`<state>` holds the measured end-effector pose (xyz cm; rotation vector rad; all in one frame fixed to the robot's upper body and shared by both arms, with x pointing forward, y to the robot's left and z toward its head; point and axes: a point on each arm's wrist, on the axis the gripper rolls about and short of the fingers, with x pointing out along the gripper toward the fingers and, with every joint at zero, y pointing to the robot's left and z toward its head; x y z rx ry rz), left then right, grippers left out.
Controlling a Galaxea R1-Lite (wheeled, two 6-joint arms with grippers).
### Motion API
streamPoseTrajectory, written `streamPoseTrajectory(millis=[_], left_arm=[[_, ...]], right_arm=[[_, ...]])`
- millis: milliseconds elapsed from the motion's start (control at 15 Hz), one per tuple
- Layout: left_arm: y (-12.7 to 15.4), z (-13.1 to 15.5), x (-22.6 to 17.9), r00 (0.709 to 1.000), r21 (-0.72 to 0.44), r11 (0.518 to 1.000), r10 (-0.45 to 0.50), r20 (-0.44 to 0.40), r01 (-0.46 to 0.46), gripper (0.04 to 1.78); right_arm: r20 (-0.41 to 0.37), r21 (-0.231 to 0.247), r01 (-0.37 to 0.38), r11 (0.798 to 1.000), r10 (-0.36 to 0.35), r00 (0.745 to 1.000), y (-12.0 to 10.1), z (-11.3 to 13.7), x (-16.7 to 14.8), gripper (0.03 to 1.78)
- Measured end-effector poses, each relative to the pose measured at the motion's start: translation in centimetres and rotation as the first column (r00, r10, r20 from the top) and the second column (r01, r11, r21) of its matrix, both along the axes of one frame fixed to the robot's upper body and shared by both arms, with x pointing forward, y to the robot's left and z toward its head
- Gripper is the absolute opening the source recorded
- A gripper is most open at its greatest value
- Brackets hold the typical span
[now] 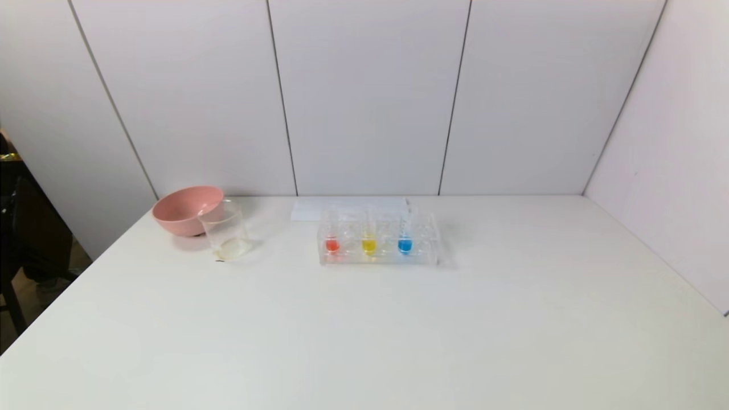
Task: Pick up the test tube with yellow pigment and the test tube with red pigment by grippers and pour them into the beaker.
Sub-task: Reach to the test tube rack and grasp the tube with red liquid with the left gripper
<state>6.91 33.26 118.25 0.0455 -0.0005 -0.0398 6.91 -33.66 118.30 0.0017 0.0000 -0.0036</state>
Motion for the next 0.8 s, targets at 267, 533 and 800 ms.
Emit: streamPoseTrajectory(millis=[267,533,800], left_arm=[[0.0,0.0,0.0,1.000,0.000,1.000,0.000,0.004,0.000,1.78],[0.0,0.1,0.0,1.000,-0.003,1.000,0.001,0.007,-0.001,1.78],[0.0,1.1,-0.4,1.000,-0.007,1.000,-0.010,0.027,0.010,1.78]], right_arm=[[0.000,0.000,0.000,1.000,0.000,1.000,0.0,0.0,0.0,1.70],[0.000,0.000,0.000,1.000,0.000,1.000,0.0,0.0,0.0,1.70],[0.000,0.000,0.000,1.000,0.000,1.000,0.0,0.0,0.0,1.70]])
